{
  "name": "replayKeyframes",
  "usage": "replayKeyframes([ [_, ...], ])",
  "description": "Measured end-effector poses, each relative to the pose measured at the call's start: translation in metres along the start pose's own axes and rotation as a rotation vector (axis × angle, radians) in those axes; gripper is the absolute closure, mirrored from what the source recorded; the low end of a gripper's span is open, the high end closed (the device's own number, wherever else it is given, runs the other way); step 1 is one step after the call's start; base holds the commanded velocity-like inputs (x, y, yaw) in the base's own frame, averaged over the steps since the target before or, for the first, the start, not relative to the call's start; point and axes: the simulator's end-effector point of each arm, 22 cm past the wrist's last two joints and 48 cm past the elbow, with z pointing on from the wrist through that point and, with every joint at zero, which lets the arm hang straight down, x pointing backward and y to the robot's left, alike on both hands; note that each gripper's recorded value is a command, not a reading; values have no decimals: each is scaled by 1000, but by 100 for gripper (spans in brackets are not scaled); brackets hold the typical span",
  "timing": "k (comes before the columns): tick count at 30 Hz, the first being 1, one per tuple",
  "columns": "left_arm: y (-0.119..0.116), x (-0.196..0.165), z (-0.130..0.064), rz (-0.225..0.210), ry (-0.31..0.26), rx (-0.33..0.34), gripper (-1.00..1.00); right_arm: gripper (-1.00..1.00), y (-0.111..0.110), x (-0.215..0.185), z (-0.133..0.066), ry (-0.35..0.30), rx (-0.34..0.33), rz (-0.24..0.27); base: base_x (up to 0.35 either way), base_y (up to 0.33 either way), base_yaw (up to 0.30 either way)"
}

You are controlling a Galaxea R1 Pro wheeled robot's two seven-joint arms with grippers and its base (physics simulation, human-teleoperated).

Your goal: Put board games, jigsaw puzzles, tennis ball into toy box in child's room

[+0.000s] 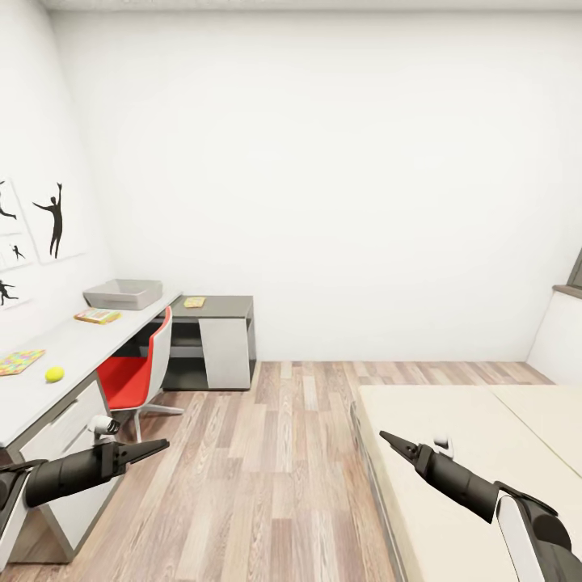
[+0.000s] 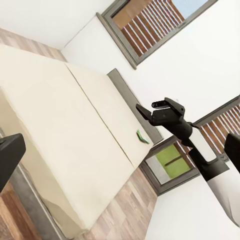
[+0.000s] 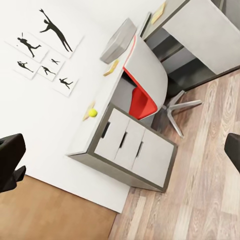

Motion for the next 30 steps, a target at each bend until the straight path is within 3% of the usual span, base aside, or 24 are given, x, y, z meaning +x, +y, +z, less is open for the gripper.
replayKeyframes([
  [30,0,-1,-1,0,-3,0,-100,-100,0,0,0,0,-1,2,0,-47,1],
])
